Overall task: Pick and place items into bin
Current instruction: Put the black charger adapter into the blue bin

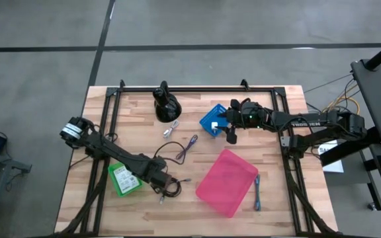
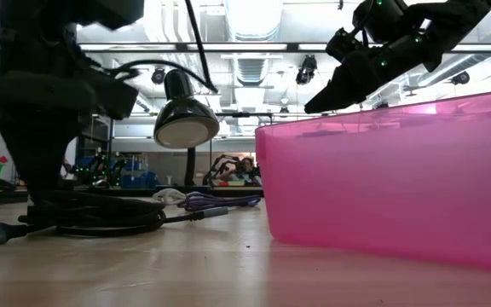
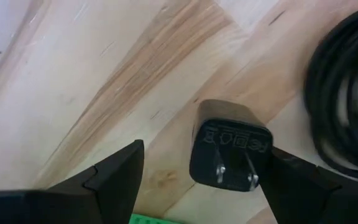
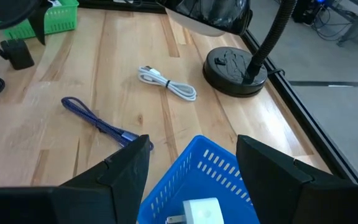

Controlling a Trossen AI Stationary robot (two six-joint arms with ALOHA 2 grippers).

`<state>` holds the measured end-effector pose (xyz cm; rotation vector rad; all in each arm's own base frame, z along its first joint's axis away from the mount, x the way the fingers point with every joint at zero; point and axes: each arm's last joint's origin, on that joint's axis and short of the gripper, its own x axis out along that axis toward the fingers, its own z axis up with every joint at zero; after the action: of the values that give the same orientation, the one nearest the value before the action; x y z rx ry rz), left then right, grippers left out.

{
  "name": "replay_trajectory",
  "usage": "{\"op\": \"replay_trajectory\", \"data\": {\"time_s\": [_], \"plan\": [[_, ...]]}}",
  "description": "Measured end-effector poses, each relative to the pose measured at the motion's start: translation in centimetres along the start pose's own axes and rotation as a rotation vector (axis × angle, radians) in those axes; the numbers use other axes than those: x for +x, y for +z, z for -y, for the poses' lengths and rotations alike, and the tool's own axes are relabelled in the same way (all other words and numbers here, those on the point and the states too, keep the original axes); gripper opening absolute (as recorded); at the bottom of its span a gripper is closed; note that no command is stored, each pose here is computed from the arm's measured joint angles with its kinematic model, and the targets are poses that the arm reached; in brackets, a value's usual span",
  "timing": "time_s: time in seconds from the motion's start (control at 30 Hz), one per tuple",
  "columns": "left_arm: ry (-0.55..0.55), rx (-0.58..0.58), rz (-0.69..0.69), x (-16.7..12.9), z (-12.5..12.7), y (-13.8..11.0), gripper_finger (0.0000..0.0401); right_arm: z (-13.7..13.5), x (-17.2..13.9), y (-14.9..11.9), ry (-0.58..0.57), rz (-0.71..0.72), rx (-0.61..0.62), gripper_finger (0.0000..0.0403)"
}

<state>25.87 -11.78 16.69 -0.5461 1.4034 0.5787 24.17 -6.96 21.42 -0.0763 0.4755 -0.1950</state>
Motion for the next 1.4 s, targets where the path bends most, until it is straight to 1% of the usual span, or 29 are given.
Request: {"op": "replay_trajectory", "data": {"time_s": [0.13,0.37,0.57,0.67,0.77,0.83,1.07,1.13,1.23,1.3,1.4], "plan": [[-0.003,0.003,0.001,0.2,0.0,0.0,0.0265,0.0,0.0,0.0,0.0,0.001,0.0,0.0226],[-0.038,0.169,0.02,0.1,0.3,0.1,0.0237,0.0,0.0,0.0,0.0,0.0,0.0,0.0226],[-0.039,0.201,0.021,0.1,0.3,0.1,0.0218,0.0,0.0,0.0,0.0,0.001,0.0,0.0226],[-0.053,0.216,-0.002,0.1,0.4,0.1,0.0192,0.0,0.0,0.0,0.0,0.0,0.0,0.0226],[-0.063,0.23,-0.018,0.1,0.4,0.0,0.0151,0.0,0.0,0.0,0.0,0.0,0.0,0.0226],[-0.065,0.211,-0.017,0.1,0.4,0.1,0.013,0.0,0.0,0.0,0.0,0.001,0.0,0.0226],[-0.076,0.235,-0.007,0.0,0.5,0.2,0.013,0.0,0.0,0.3,-0.002,0.011,-0.009,0.0226],[-0.077,0.285,-0.005,0.0,0.5,0.2,0.013,0.0,0.0,0.3,-0.002,0.011,-0.011,0.0226],[-0.087,0.429,0.007,-0.1,0.8,0.0,0.013,0.0,0.0,0.3,-0.002,0.01,-0.012,0.0226],[-0.096,0.499,0.015,-0.4,0.9,-0.1,0.013,0.1,0.0,0.3,-0.002,0.01,-0.011,0.0226],[-0.119,0.512,0.038,-1.2,0.9,0.0,0.013,0.1,0.0,0.3,-0.002,0.01,-0.011,0.0226]]}}
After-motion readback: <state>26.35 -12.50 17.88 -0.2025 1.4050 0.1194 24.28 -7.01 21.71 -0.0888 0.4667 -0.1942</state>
